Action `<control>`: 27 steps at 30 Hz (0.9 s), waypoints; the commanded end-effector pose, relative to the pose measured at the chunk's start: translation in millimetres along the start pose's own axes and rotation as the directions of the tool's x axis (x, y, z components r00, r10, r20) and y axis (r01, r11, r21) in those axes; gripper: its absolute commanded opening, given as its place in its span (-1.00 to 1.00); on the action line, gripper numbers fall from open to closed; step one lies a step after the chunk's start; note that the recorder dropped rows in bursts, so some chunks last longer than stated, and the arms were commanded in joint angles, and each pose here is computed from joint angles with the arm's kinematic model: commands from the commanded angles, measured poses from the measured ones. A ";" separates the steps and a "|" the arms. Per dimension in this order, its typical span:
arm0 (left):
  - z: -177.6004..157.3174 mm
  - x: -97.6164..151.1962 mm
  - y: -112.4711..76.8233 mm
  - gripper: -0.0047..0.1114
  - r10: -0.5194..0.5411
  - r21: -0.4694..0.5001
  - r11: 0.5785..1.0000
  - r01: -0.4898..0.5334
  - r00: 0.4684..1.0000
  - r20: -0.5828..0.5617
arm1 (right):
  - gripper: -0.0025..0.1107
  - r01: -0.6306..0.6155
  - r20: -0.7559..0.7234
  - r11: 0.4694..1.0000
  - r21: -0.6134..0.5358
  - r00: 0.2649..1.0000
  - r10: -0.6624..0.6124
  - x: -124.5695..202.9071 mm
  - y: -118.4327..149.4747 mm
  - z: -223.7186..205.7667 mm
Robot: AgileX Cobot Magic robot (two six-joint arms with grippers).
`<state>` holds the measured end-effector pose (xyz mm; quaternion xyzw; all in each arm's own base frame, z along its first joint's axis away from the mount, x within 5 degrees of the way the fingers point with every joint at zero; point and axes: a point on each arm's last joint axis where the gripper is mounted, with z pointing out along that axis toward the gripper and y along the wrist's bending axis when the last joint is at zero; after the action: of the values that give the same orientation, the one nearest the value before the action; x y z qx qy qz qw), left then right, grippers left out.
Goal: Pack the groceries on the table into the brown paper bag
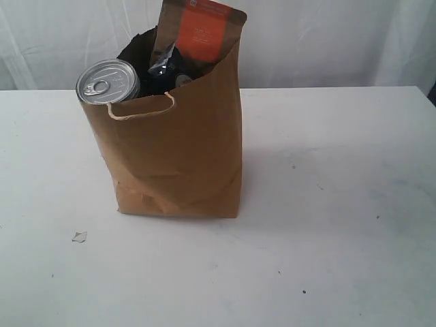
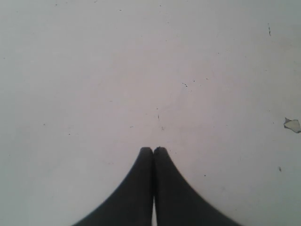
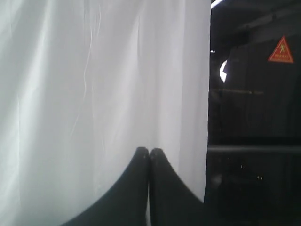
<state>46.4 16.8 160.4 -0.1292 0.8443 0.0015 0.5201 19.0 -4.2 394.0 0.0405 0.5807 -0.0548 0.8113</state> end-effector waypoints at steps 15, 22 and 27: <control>1.2 6.2 2.2 -0.92 -0.009 -0.021 1.000 0.008 0.999 -0.044 | -0.96 0.053 -0.029 0.999 0.006 0.998 -0.053 40.0 -1.0 -32.8; 1.2 6.2 2.2 -0.92 -0.009 -0.021 1.000 0.008 0.999 -0.044 | -0.96 0.049 -0.295 0.999 -0.017 0.954 -0.052 147.7 0.5 -22.0; 1.2 6.2 2.2 -0.92 -0.009 -0.021 1.000 0.008 0.999 -0.044 | -0.96 0.049 -0.352 0.999 -0.023 0.934 -0.054 177.4 0.9 -24.8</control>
<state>46.4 16.8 160.4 -0.1292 0.8443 0.0015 0.5201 50.9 -7.6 224.7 0.0303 0.7224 -0.0627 0.6880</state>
